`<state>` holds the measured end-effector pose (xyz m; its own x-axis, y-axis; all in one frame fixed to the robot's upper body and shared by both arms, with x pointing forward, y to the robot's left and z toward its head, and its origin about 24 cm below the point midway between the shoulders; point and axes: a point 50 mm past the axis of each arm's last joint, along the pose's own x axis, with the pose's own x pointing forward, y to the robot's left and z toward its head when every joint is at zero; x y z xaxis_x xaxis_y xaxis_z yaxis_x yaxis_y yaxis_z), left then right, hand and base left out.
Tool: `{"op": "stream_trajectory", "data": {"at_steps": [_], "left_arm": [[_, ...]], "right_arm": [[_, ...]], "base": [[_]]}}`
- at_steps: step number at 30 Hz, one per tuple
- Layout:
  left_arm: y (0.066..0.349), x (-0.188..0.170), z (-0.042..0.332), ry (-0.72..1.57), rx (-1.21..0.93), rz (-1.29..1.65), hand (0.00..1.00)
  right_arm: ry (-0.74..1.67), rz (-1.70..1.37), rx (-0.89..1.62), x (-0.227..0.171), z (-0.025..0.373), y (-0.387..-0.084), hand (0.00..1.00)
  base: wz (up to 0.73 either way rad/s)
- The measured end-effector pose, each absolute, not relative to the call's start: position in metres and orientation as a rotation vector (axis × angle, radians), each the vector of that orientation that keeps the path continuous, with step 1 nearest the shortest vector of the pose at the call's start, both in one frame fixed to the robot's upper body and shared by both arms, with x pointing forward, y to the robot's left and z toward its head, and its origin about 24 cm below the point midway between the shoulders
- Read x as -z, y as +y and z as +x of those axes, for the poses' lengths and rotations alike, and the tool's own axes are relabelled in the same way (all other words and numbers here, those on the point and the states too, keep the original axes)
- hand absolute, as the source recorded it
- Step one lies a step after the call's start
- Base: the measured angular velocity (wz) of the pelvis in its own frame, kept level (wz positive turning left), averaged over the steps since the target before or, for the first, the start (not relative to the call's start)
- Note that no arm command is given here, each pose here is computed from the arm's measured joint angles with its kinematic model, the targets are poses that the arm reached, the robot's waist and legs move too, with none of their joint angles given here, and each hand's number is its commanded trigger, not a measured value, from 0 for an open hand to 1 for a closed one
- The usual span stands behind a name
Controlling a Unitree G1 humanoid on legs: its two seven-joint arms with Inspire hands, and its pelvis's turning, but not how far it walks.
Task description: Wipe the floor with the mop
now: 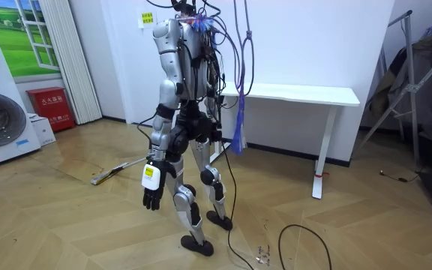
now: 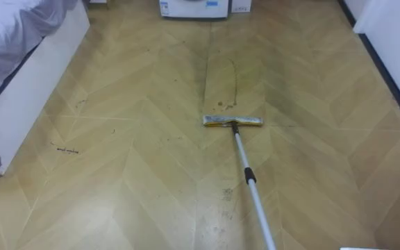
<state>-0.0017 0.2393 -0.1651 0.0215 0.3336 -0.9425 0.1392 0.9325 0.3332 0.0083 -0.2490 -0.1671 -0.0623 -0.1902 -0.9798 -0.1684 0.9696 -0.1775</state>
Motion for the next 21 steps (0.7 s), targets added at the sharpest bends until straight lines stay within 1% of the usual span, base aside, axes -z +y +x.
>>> {"op": "stream_trajectory", "data": {"at_steps": [7, 12, 21], "left_arm": [[0.2366, 0.1660, 0.0006, 1.555, -0.121, 0.372, 0.00], [0.2358, 0.1666, -0.0073, 1.582, -0.115, 0.362, 0.00], [0.2348, 0.1669, -0.0073, 1.586, -0.102, 0.352, 0.00]], "right_arm": [[1.637, -0.270, 0.005, 0.1670, 0.0106, -0.2487, 1.00], [1.641, -0.250, 0.001, 0.1672, 0.0096, -0.2480, 1.00], [1.642, -0.243, 0.004, 0.1672, 0.0091, -0.2478, 1.00]], "base": [[0.00], [0.00], [0.00]]}}
